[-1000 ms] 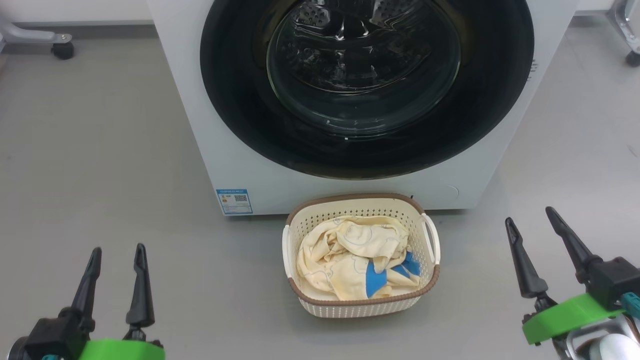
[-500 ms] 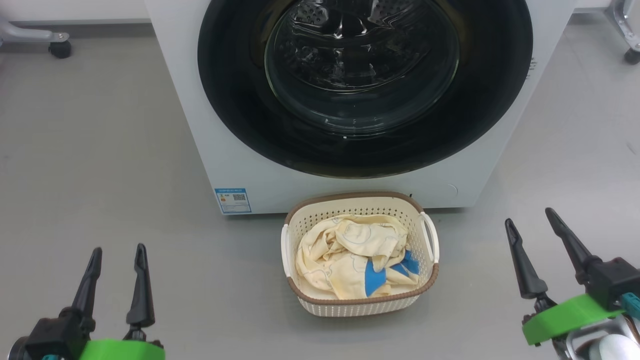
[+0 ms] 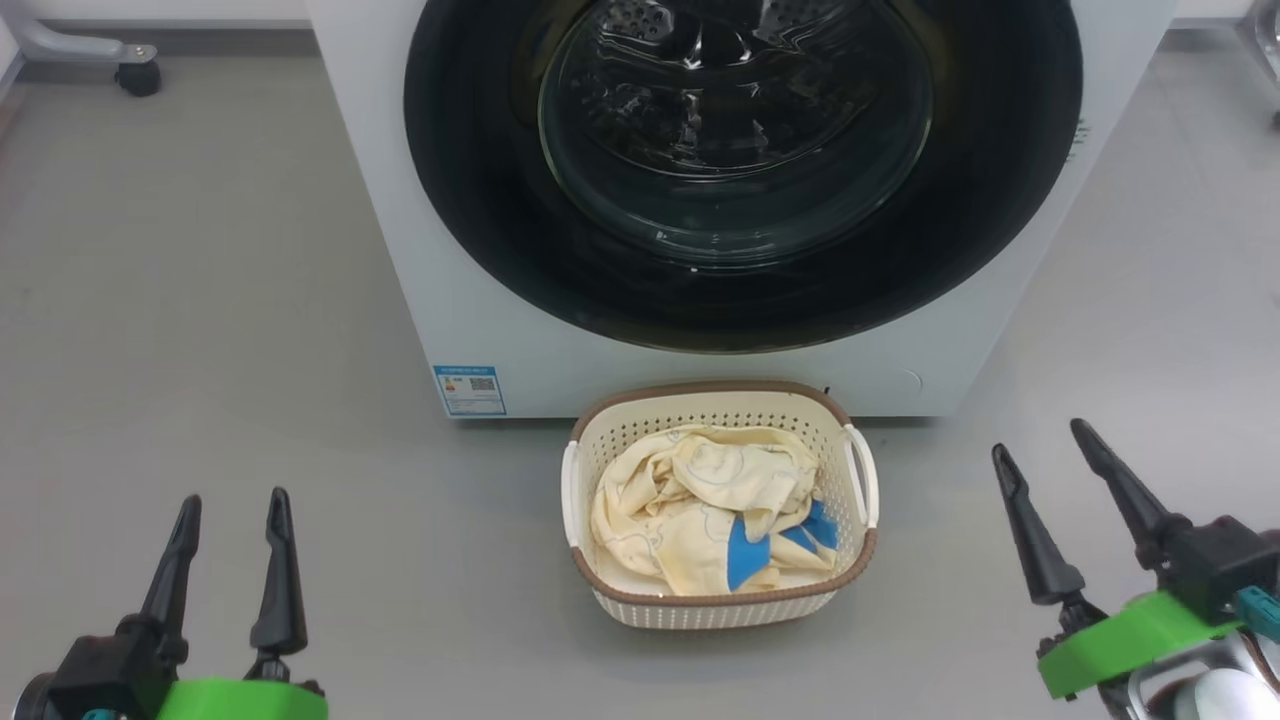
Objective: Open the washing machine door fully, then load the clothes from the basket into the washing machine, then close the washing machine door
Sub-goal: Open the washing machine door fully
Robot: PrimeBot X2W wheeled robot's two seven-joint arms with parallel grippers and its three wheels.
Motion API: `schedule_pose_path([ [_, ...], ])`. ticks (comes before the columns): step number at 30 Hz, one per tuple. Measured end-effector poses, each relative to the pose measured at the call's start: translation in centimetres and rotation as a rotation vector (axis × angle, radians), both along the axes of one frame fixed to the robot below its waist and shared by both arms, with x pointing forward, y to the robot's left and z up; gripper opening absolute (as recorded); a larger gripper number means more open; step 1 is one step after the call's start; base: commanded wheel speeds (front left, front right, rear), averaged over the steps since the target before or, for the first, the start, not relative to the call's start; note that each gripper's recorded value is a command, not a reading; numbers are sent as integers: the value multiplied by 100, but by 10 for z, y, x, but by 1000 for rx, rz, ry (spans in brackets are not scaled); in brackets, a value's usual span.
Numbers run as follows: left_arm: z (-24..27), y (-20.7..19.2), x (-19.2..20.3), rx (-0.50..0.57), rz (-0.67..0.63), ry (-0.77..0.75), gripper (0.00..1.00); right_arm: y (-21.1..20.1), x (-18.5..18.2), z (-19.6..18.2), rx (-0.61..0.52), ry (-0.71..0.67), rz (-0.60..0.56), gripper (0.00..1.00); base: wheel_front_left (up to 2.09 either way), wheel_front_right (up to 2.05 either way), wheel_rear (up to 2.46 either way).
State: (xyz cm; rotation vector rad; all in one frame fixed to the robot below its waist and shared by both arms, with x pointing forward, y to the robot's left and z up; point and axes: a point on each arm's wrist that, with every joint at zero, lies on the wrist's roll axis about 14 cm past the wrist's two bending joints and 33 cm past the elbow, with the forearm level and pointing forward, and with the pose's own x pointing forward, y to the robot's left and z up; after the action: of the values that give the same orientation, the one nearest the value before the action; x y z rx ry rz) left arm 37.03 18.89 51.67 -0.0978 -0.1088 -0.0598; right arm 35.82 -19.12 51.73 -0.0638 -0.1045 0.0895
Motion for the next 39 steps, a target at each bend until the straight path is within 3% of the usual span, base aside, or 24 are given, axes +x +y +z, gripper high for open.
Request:
schedule_pose_path([
  [24, 2, 0, -1, -5, 4, -7, 100, 2, 1, 1, 0, -3, 6, 100, 120, 120, -240],
  [39, -2, -8, 2, -13, -23, 6, 100, -3, 0, -2, 8, 6, -10, 100, 33, 33, -65],
])
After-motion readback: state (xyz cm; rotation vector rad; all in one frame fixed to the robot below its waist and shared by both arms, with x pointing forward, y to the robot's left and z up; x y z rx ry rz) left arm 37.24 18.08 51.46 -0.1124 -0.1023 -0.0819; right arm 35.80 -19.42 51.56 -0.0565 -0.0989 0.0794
